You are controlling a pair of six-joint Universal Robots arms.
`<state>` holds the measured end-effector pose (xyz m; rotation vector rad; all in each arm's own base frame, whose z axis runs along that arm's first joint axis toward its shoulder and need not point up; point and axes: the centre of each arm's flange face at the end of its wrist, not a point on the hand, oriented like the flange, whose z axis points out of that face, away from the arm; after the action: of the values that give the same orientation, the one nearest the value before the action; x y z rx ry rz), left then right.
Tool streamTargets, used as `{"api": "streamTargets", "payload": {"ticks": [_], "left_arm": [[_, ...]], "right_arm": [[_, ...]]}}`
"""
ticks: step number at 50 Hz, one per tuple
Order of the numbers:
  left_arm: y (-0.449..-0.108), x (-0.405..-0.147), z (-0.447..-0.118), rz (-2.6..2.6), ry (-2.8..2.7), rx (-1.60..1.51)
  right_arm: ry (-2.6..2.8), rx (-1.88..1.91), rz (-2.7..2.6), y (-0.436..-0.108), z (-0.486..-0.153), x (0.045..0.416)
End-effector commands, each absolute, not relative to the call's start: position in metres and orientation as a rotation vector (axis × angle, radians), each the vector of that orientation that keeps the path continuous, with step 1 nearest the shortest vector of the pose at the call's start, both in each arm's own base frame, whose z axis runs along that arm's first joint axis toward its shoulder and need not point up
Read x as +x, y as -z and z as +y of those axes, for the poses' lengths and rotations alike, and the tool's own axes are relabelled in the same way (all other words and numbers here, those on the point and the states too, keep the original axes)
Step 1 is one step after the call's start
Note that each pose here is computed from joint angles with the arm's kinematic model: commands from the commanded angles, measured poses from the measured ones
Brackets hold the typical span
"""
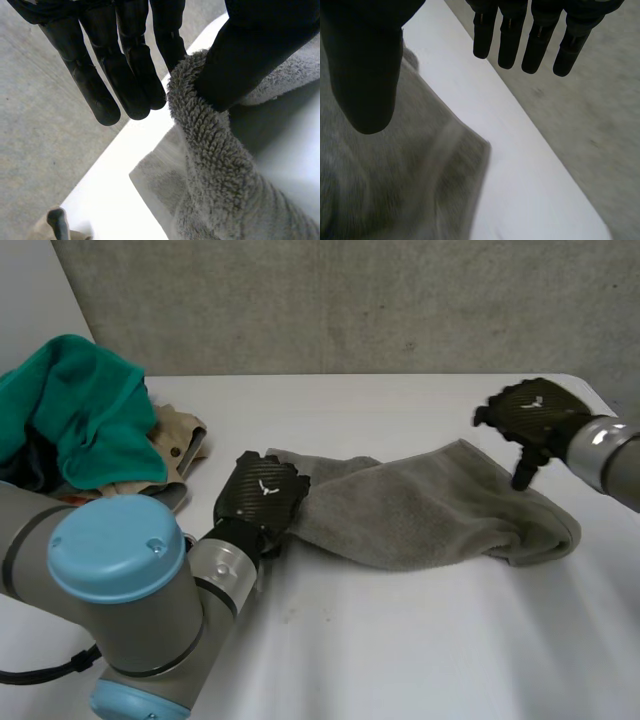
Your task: Fold the laundry.
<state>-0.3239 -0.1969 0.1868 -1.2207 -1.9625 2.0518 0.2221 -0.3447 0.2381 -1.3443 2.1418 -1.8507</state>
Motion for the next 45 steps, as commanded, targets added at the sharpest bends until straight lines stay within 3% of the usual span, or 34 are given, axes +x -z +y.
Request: {"api": "streamTargets", "payload": {"ticks": [1, 11, 16, 18, 23, 31, 38, 45], "left_arm": [[-0.219, -0.322, -0.190, -1.871, -2.140, -1.168], [-0.238, -0.324, -0.177, -1.792, -2.181, -1.157], [-0.238, -0.324, -0.177, -1.795, -2.180, -1.155], [-0.238, -0.323, -0.178, -1.801, -2.182, -1.155], [-0.238, -0.322, -0.181, -1.808, -2.193, -1.151], [-0.242, -0.313, -0.196, -1.842, -2.228, -1.113], [-0.236, -0.311, -0.198, -1.868, -2.206, -1.106], [-0.193, -0.321, -0.206, -1.963, -2.084, -1.197]], "right_arm": [[1.746, -1.410, 1.967, -0.199, -0.369, 0.269], [1.598, -1.486, 1.846, -0.127, -0.372, 0.317], [1.612, -1.496, 1.856, -0.118, -0.376, 0.322], [1.660, -1.490, 1.852, -0.127, -0.380, 0.322], [1.914, -1.381, 1.823, -0.204, -0.384, 0.310], [2.083, -1.354, 1.823, -0.296, -0.338, 0.263], [1.965, -1.484, 2.052, -0.317, -0.277, 0.218], [1.680, -1.665, 2.209, -0.290, -0.244, 0.209]]}}
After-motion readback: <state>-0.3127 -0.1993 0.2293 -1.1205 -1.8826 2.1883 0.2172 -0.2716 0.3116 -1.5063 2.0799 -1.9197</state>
